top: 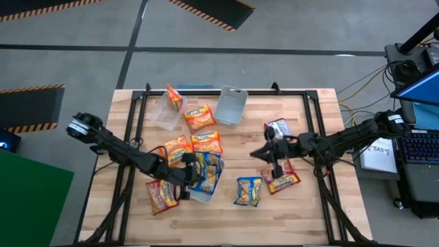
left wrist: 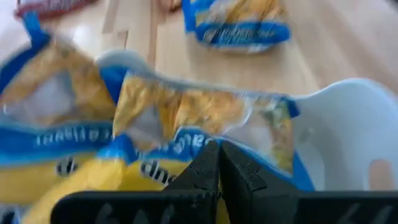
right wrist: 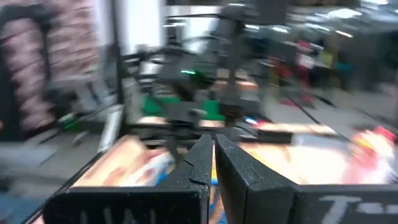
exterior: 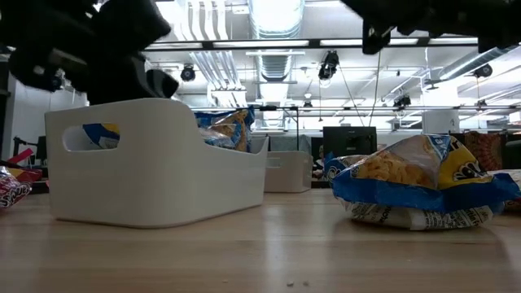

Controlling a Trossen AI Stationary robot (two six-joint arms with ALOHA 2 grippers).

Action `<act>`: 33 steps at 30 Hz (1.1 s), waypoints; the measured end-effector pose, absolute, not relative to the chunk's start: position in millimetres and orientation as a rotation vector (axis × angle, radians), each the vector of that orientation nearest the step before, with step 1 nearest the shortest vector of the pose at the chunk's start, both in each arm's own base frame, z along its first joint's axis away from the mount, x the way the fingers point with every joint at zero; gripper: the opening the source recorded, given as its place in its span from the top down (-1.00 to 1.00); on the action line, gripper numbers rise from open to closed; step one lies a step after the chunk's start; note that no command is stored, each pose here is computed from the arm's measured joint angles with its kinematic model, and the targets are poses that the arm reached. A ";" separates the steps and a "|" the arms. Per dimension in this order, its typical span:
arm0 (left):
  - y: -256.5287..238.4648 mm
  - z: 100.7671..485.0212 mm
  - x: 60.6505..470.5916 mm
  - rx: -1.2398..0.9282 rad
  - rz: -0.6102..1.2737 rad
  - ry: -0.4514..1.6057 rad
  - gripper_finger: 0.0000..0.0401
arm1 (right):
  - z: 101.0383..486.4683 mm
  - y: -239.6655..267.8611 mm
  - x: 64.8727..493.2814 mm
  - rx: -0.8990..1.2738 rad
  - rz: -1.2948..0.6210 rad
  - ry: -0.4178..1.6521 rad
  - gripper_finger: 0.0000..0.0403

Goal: Sort Maruchan noodles
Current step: Put the blue noodle pack into the white bin, then put the top red noodle pack into the gray bin

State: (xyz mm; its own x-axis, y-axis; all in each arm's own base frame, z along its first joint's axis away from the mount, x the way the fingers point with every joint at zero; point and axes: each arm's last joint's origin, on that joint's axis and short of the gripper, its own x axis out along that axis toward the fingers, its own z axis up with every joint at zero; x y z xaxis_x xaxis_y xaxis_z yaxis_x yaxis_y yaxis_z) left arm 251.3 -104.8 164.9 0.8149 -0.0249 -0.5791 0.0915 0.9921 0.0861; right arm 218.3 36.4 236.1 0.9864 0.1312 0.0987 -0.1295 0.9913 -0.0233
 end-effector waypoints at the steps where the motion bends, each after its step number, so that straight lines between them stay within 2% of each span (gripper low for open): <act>1: -104.7 168.3 251.1 0.123 -0.069 0.599 1.00 | 236.2 34.8 218.6 0.021 0.079 -0.096 0.95; 10: -95.0 218.0 236.3 0.258 -0.106 0.417 1.00 | 239.8 27.0 227.6 0.252 -0.232 0.123 0.95; 17: -72.9 259.2 215.5 0.350 -0.067 0.257 1.00 | 246.2 7.3 225.2 0.409 -0.520 0.520 0.96; 24: -44.3 291.3 192.8 0.460 0.126 0.138 1.00 | 238.2 -9.9 206.4 0.533 -0.750 0.800 0.95; 28: -29.7 299.6 185.1 0.496 0.253 0.128 1.00 | 230.2 -16.7 197.0 0.601 -0.841 0.868 0.95; 33: -15.4 305.2 179.6 0.537 0.362 0.133 1.00 | 228.6 -23.1 195.7 0.710 -0.826 0.904 0.80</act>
